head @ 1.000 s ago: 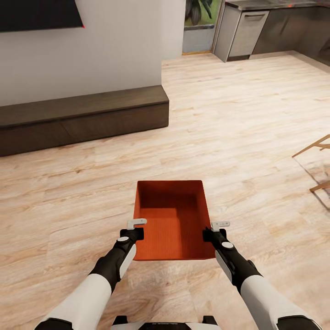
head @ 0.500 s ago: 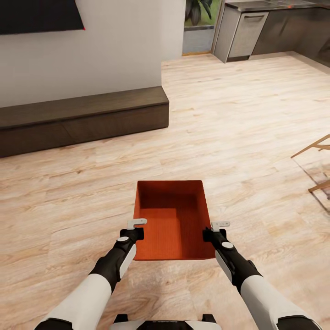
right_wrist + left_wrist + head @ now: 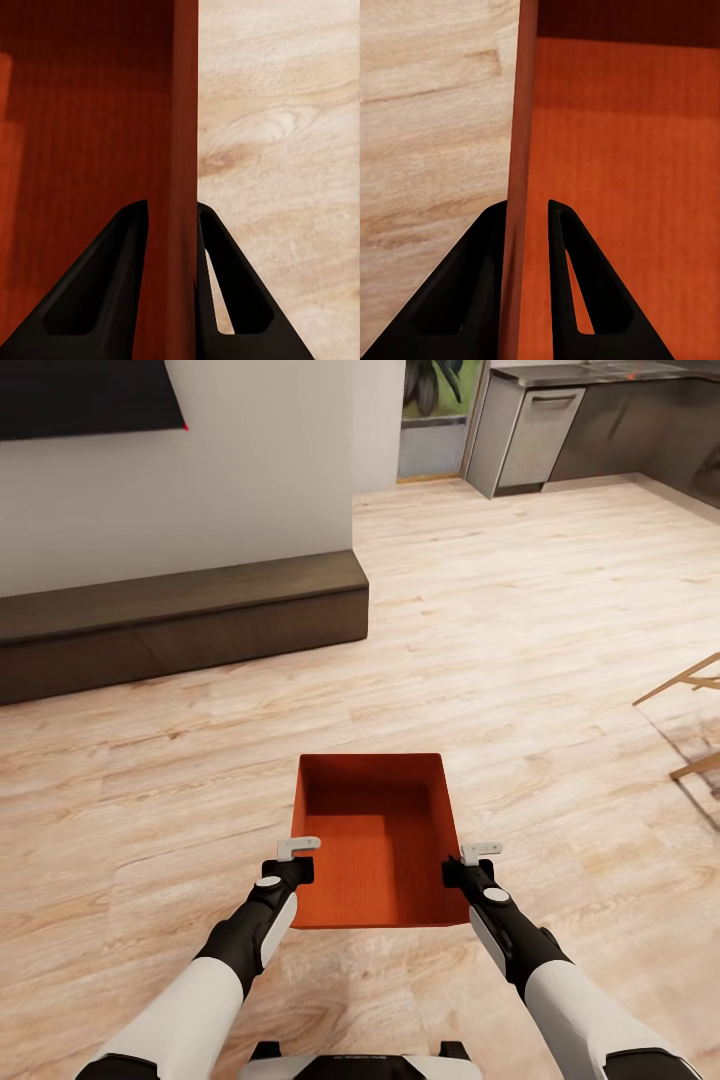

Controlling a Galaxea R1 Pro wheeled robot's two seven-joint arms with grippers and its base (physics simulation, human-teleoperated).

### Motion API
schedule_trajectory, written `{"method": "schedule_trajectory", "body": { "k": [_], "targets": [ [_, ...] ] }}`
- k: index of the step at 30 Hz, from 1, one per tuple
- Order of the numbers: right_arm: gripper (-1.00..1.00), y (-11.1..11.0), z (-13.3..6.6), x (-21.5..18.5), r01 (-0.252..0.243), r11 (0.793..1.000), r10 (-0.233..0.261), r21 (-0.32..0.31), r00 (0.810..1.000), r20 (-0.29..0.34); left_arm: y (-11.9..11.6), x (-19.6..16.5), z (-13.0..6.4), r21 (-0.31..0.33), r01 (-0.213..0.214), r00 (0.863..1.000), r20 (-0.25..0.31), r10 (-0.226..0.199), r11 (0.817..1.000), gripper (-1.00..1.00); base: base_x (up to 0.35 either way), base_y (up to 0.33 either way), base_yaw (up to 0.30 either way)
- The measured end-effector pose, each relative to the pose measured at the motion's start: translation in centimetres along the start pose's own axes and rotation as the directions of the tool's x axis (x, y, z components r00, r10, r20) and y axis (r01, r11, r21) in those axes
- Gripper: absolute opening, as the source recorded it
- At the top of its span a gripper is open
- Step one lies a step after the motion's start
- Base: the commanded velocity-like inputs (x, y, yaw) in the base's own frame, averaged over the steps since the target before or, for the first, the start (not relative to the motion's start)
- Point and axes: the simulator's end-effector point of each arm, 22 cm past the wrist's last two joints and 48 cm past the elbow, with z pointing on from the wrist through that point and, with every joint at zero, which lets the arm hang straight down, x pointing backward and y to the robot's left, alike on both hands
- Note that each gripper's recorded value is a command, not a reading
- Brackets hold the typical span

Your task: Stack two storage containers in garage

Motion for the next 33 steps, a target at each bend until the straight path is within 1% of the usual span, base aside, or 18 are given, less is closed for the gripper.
{"method": "schedule_trajectory", "body": {
  "k": [33],
  "targets": [
    [-1.0, -0.1, -2.9, -0.5, 0.0, 1.0, 0.0, 0.0, 1.0, -0.001, 0.0, -0.2, -3.0, 0.0, 0.0, 1.0, -0.001, 0.0, 1.0, -1.0, 0.0, 0.0, 0.0]
  ]
}}
